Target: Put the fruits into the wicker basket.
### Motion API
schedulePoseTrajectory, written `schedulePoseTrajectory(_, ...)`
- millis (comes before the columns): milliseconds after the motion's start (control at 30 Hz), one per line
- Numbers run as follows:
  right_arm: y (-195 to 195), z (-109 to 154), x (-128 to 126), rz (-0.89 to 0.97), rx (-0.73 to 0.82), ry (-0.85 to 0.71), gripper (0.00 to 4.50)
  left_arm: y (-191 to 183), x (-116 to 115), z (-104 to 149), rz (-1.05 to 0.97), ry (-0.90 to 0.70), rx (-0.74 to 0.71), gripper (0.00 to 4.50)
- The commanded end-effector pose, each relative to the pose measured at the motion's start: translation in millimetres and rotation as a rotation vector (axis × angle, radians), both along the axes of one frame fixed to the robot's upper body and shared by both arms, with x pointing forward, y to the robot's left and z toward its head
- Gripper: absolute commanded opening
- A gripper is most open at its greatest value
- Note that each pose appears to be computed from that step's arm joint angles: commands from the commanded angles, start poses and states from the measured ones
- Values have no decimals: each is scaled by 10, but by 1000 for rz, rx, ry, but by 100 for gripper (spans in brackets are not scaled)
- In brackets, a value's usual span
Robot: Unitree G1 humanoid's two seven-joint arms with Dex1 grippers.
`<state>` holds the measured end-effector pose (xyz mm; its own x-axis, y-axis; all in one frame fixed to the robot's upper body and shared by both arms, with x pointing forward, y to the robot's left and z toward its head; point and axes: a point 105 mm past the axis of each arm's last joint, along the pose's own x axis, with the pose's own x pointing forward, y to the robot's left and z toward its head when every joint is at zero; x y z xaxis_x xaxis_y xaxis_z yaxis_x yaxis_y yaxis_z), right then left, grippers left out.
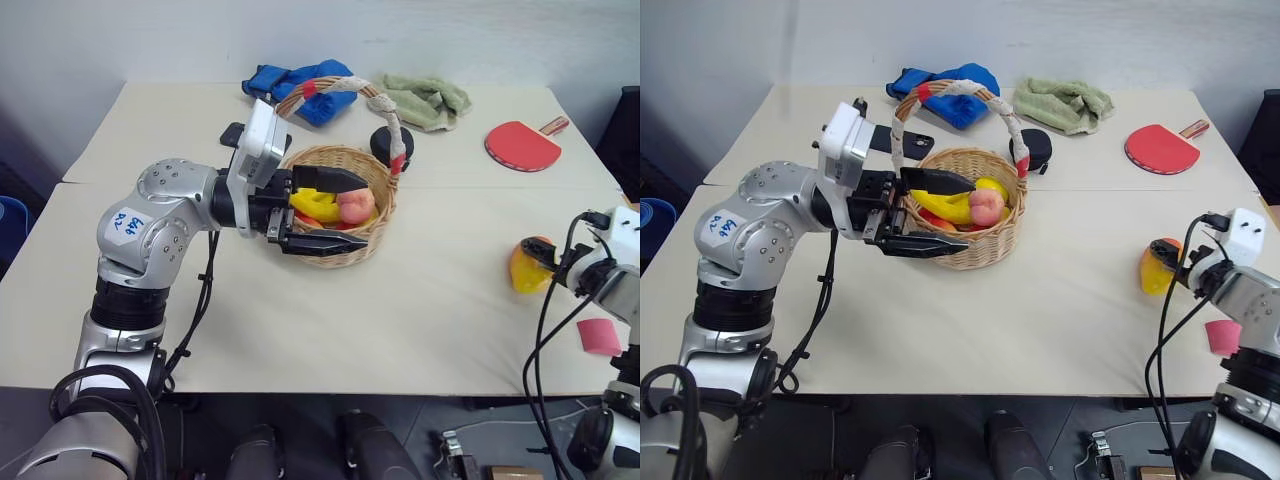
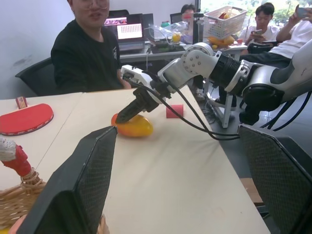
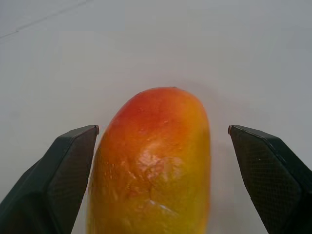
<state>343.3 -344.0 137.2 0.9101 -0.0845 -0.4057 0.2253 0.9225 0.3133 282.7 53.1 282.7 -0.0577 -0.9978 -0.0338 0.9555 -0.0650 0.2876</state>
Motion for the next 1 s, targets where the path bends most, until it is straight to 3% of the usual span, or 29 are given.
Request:
schedulePoseTrajectory(33,6,-8,8,-5,2,-5,444,30,-38,70,14,-55,-1,416)
schedulePoseTrajectory(200,119,115,-19,59,-27,-72,321,66,-13,84,39,-59,1,416)
schedulePoseTrajectory(267,205,239,-27,108,-46,-121,316,84,2,86,52,-59,0,416)
schedulePoseTrajectory(333,484,491,-48,259,-44,-219,316,119,32,85,79,-53,-4,416)
schedulePoseTrajectory(433,1429,956,-310,725,63,-381,316,249,76,78,134,-30,-7,416)
schedulePoseTrajectory(533,1993,1025,-462,946,50,-383,316,397,102,81,186,-21,1,416)
schedulePoseTrajectory(633,2273,1027,-356,974,57,-366,316,495,106,90,217,-22,14,416)
schedulePoseTrajectory(733,2704,1083,-90,1001,50,-361,316,614,131,134,276,-46,21,416)
schedulePoseTrajectory(900,2993,1193,343,935,-33,-398,316,610,118,165,288,-62,11,416)
schedulePoseTrajectory(1000,3091,1246,448,935,-53,-424,316,585,107,156,287,-64,8,416)
